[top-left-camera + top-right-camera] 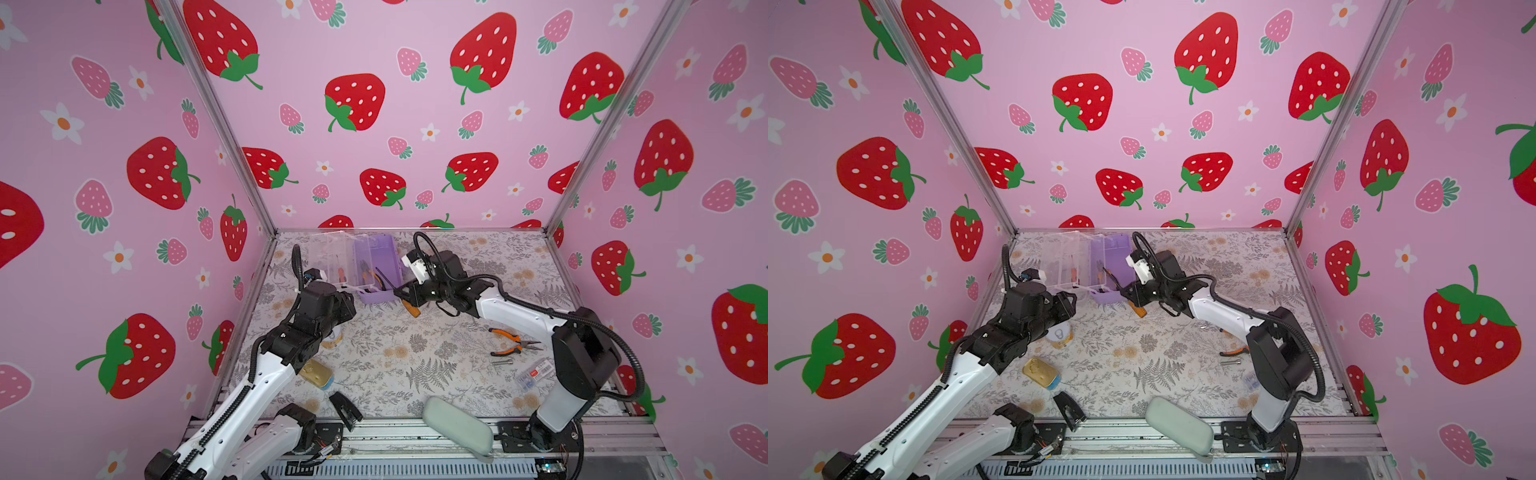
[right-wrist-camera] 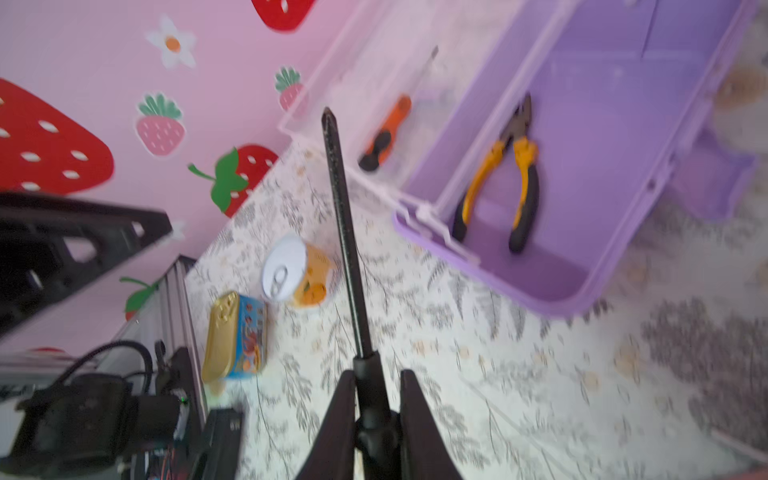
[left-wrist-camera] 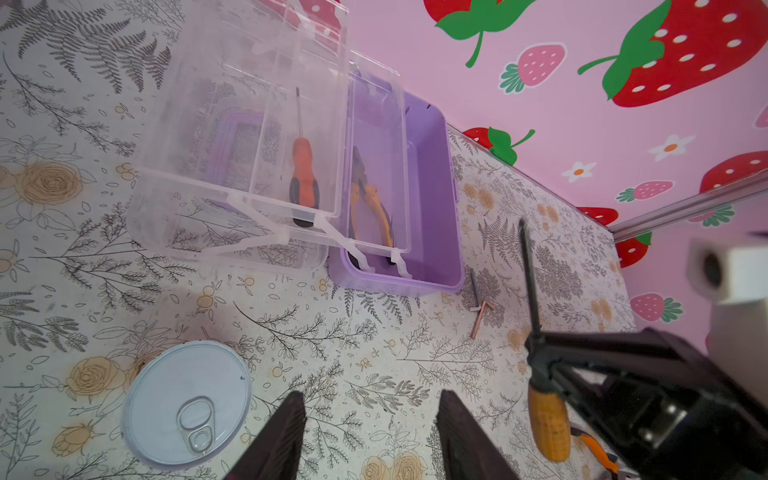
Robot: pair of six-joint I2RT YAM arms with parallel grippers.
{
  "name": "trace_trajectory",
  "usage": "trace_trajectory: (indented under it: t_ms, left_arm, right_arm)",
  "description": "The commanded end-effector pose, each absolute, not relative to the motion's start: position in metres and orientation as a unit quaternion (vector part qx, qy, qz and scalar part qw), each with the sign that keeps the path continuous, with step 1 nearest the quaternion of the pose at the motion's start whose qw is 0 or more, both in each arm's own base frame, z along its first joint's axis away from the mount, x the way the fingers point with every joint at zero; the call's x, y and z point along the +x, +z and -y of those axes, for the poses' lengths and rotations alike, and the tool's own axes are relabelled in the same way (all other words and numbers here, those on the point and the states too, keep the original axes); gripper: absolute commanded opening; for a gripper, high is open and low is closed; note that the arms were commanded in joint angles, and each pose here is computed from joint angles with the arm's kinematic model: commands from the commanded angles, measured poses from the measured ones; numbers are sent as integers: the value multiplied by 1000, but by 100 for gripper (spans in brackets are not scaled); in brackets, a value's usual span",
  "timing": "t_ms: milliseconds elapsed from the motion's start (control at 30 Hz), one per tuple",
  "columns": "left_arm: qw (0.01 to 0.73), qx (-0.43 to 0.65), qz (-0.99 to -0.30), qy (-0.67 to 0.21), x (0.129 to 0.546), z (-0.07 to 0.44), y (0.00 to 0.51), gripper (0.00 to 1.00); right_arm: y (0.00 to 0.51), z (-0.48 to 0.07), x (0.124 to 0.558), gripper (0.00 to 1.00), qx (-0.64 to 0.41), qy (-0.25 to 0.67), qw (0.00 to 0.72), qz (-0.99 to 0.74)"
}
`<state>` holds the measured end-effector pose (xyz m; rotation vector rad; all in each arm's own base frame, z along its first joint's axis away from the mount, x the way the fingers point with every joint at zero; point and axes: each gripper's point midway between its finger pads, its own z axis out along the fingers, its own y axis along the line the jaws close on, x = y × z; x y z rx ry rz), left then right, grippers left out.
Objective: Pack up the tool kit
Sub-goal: 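Lower the wooden-handled screwdriver into the lilac box and open the right gripper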
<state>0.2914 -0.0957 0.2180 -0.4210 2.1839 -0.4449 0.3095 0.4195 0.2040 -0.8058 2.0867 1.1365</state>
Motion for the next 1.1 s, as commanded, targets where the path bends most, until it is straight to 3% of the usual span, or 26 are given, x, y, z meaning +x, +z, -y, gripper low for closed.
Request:
trace_trajectory:
  t_ms: [0, 500, 800, 1067]
  left_arm:
    - [420, -184, -876, -147, 284, 82, 212, 52]
    - [436, -195, -870, -120, 268, 62, 209, 52]
    - [434, -198, -872, -111, 266, 59, 203, 52]
    - [429, -198, -874, -110, 267, 60, 200, 53]
  right_arm:
    - [225, -448, 335, 0, -274, 473, 315, -776]
    - [219, -540, 439, 0, -155, 509, 358, -767]
    - [192, -563, 443, 0, -109, 509, 339, -783]
    - [164, -566, 424, 22, -110, 482, 324, -806]
